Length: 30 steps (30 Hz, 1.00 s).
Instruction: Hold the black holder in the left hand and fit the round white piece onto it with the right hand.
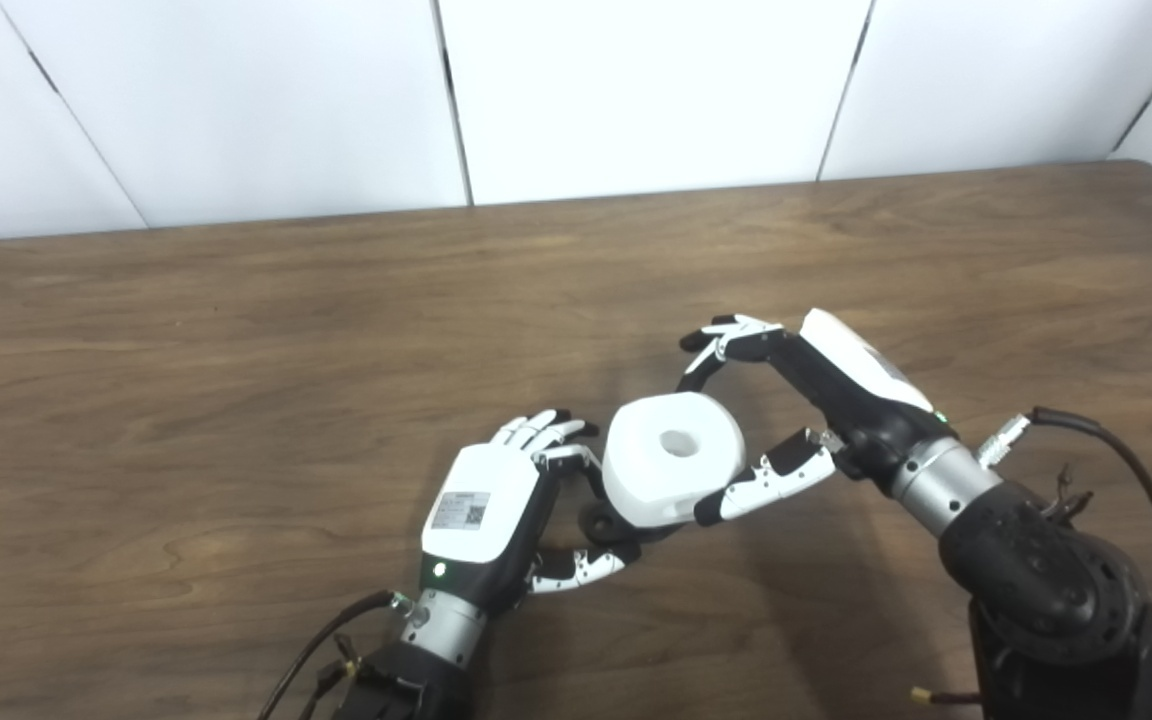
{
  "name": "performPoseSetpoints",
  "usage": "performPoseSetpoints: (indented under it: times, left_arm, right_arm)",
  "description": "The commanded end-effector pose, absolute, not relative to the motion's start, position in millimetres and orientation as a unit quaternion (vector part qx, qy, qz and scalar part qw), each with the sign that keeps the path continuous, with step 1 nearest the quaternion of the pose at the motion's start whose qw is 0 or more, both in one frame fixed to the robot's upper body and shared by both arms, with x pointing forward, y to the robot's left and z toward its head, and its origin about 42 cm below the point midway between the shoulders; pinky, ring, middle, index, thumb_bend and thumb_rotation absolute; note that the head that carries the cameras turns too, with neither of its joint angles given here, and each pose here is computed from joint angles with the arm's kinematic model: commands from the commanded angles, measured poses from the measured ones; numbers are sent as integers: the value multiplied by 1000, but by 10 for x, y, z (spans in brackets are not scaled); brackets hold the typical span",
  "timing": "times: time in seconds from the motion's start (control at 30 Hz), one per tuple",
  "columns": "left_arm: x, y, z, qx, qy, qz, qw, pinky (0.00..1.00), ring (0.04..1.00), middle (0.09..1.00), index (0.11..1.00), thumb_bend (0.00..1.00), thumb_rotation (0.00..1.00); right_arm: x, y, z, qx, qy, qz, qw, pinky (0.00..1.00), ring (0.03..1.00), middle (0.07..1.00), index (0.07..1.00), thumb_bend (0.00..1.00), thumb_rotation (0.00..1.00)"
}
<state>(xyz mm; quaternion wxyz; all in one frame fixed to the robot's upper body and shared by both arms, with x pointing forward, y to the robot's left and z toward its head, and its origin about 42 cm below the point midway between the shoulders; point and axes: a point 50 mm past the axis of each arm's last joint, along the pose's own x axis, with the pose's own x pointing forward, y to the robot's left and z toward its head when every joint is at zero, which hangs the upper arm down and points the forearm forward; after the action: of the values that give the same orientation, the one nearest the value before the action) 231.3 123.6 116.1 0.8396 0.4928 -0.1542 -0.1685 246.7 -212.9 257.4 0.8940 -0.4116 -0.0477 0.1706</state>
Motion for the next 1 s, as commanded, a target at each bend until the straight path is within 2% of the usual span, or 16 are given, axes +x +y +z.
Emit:
performPoseSetpoints:
  times: [0.0, 0.47, 0.97]
  left_arm:
    - [2253, 1260, 1064, 513, -131, -194, 826, 875, 882, 813, 488, 520, 49]
    - [2255, 1253, 1071, 515, -129, -194, 825, 880, 886, 816, 488, 520, 49]
    - [2259, 1253, 1075, 513, -131, -194, 826, 876, 884, 817, 488, 520, 49]
  right_arm:
    - [2477, -2103, 2674, -415, -84, 159, 892, 866, 934, 832, 483, 522, 135]
    - [2471, -2100, 2639, -437, -99, 164, 879, 819, 928, 821, 483, 522, 133]
    - [2536, -2063, 2540, -431, -94, 163, 883, 779, 919, 816, 483, 523, 133]
